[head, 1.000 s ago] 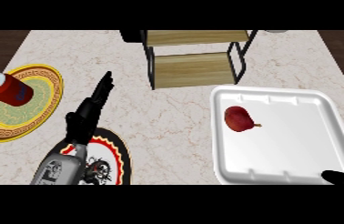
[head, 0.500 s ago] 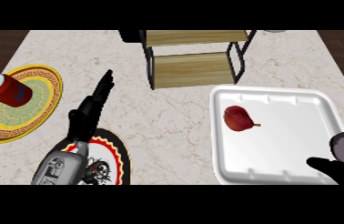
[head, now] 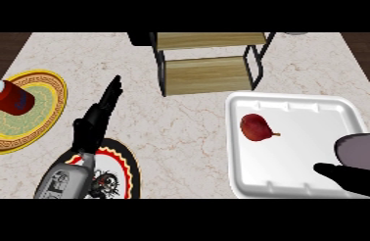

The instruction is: Pick the eggplant from the tray and place it in the tiered shelf

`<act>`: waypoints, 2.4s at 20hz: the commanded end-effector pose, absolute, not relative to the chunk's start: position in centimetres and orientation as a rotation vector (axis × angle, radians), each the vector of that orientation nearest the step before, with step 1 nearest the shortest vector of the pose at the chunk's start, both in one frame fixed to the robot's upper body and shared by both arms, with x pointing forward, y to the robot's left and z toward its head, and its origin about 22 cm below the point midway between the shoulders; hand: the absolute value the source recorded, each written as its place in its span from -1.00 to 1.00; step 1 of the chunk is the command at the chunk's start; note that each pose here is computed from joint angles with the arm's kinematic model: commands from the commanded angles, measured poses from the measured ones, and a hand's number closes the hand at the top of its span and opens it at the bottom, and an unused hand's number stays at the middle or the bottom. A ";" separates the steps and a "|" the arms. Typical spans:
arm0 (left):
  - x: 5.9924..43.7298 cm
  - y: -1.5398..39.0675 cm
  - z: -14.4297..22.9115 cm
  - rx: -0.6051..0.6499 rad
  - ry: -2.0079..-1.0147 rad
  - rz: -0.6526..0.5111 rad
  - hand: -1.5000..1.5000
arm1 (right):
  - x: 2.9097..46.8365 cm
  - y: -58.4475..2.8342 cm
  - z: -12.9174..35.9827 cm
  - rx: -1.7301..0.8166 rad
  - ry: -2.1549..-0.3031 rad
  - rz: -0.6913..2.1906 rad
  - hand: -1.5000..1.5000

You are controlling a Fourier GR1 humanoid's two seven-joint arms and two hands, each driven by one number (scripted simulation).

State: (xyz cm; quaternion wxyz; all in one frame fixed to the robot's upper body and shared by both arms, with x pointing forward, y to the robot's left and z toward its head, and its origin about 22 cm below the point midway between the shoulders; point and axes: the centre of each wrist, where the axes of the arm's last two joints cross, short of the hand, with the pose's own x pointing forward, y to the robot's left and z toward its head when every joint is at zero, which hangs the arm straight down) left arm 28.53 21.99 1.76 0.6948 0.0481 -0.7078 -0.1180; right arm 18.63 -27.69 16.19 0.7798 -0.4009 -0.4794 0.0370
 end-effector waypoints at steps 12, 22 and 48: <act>29.2 23.1 0.7 0.125 -1.573 -0.266 0.00 | 21.6 -27.6 14.3 -0.875 -0.816 0.050 -1.00; 28.3 21.7 2.2 0.120 -1.591 -0.252 0.00 | 21.7 -26.7 11.3 -0.855 -0.779 0.073 -1.00; 28.0 21.9 -0.5 0.103 -1.570 -0.256 0.00 | 22.5 -24.9 8.5 -0.914 -0.813 0.222 1.00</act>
